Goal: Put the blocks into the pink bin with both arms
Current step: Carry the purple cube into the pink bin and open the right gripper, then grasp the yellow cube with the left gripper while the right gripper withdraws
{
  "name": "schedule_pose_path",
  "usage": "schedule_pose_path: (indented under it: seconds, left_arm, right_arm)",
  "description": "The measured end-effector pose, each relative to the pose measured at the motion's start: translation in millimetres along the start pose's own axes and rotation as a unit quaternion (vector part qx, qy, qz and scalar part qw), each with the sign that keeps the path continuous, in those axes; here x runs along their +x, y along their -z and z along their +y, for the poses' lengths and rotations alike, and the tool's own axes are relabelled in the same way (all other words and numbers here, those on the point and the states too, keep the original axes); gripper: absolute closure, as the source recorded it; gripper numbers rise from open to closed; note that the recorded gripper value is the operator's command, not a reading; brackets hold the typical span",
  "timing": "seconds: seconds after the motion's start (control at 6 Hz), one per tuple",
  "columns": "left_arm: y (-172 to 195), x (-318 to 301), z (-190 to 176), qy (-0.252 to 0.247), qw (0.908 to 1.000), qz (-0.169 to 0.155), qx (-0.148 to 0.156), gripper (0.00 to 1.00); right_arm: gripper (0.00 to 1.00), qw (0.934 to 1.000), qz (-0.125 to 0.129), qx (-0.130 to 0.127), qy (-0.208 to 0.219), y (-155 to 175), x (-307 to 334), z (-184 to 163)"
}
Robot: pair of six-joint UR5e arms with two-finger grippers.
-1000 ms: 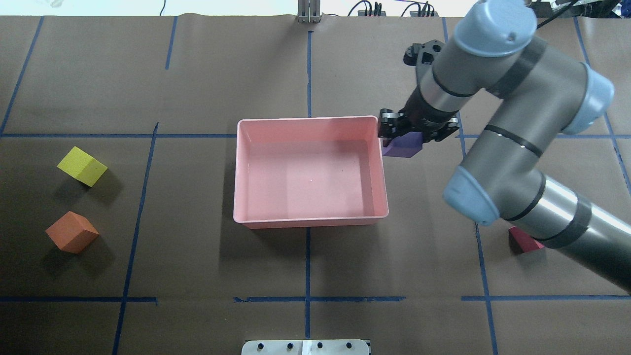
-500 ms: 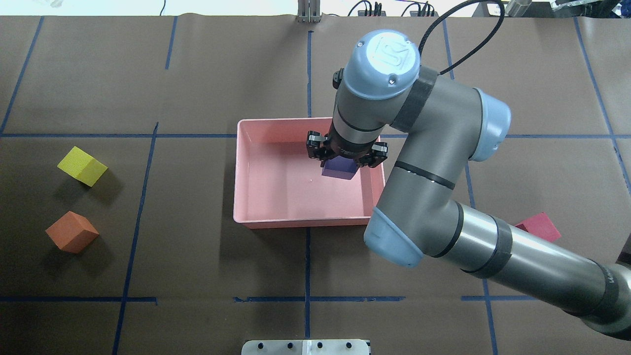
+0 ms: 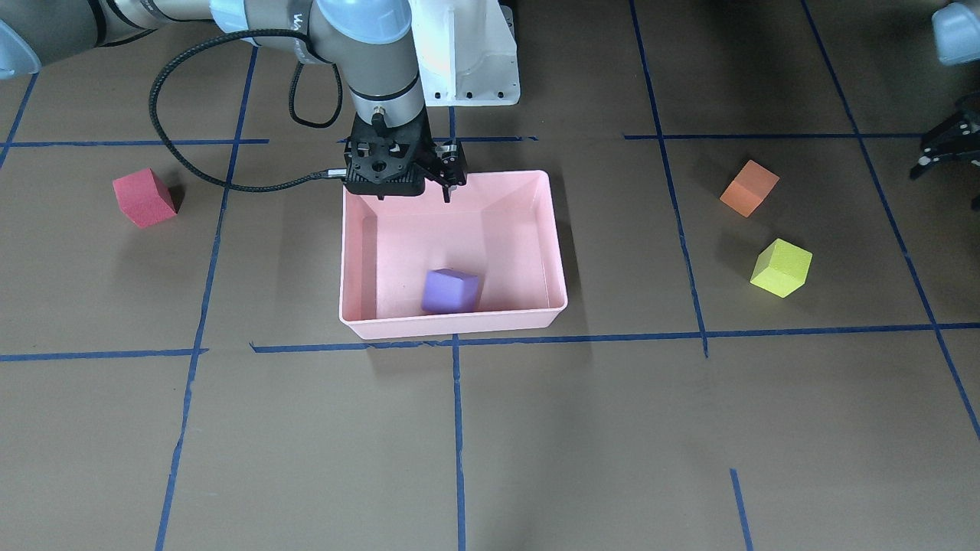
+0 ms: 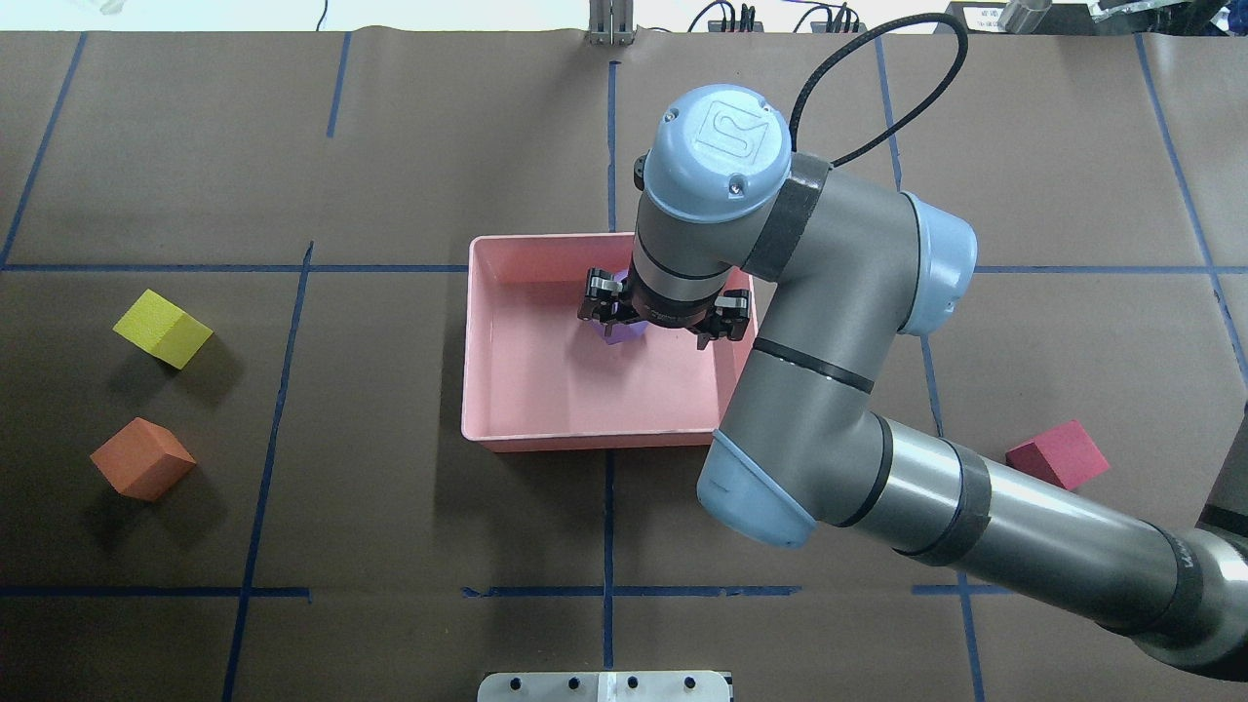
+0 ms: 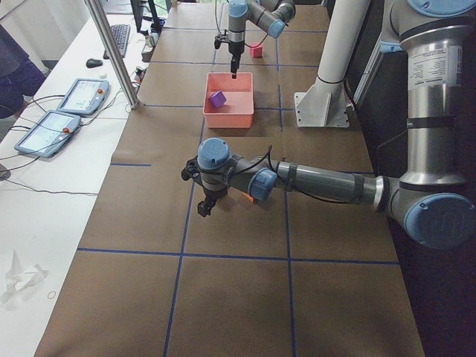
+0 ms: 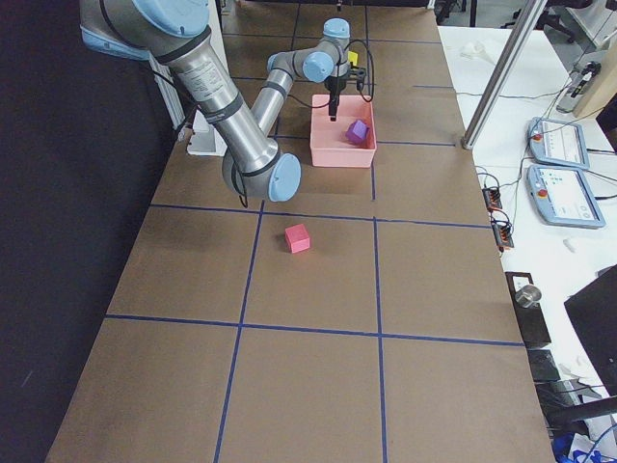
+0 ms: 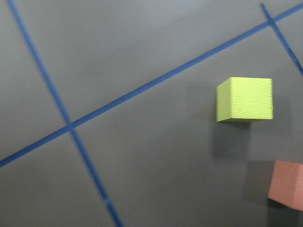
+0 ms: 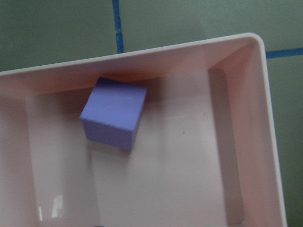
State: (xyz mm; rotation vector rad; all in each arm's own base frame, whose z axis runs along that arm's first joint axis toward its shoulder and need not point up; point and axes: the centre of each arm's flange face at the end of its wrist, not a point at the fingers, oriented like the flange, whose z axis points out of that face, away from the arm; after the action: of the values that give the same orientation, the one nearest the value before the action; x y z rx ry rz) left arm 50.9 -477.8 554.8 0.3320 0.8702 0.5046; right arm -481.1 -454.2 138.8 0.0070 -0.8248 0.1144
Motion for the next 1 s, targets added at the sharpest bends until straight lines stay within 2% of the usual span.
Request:
schedule_pose_path:
  seconds: [0.33, 0.5, 0.67, 1.0]
  left_arm:
    - [-35, 28, -56, 0.034, 0.9994, -0.001, -0.007, 0.0]
    - [-67, 57, -74, 0.059, 0.9981, -0.011, -0.011, 0.0]
    - [-102, 81, -84, 0.078, 0.9966, -0.019, -0.018, 0.0]
    - [-142, 88, -88, 0.088, 0.9953, -0.023, -0.032, 0.0]
  right_arm:
    - [0.0, 0.9989, 0.013, -0.004, 0.045, 23, 67, -50]
    - [0.0, 0.9977, 0.014, -0.006, 0.066, 35, 110, -69]
    - [0.0, 0.9965, 0.013, -0.008, 0.082, 44, 147, -82]
    - [0.0, 0.9957, 0.013, -0.008, 0.091, 50, 171, -90]
